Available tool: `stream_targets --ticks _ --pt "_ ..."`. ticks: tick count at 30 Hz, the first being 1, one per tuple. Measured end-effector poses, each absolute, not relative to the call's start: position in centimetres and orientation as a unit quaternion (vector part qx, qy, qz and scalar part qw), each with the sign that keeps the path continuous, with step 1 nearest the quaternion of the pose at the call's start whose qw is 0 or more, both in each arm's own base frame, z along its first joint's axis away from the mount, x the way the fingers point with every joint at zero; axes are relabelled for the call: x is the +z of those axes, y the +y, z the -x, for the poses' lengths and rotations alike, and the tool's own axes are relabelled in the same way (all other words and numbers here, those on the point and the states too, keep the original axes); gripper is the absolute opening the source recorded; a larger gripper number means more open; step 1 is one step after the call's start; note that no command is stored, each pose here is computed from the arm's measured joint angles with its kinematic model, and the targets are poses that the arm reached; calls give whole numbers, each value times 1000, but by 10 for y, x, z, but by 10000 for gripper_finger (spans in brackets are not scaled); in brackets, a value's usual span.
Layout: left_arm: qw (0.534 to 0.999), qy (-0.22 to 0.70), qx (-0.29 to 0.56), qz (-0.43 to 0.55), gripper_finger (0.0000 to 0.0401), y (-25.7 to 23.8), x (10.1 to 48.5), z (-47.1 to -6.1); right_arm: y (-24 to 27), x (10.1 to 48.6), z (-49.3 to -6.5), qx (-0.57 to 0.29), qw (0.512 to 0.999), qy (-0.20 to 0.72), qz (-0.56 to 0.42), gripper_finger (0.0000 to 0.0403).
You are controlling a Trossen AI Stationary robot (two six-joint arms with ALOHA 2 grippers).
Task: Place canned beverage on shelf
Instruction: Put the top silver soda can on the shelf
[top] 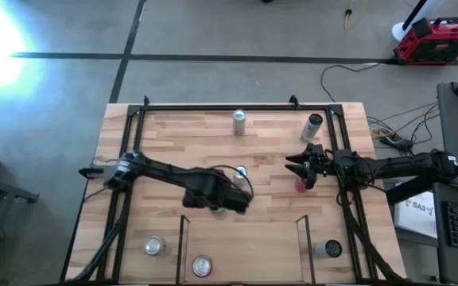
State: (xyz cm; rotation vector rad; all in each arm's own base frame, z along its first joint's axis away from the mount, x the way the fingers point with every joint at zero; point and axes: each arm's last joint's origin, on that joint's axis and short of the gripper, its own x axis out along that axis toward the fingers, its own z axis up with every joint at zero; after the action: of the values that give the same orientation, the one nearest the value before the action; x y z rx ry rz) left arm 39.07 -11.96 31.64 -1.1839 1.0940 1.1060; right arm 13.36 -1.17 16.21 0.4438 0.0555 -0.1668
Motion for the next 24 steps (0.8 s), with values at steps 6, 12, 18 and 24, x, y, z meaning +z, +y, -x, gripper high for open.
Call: stream_targets --ticks 6,12,18,24 --pt "541 481 448 525 288 -144 298 -411 -12 162 -134 -83 972 27 -220 183" --pt "537 465 441 549 289 -166 299 -406 -12 162 -134 -83 972 28 -220 183" --pt "556 463 429 541 289 -183 303 -399 -12 162 -134 -83 972 29 -220 183" --pt "577 482 390 531 290 -200 304 -395 -12 162 -134 -83 972 29 -220 183"
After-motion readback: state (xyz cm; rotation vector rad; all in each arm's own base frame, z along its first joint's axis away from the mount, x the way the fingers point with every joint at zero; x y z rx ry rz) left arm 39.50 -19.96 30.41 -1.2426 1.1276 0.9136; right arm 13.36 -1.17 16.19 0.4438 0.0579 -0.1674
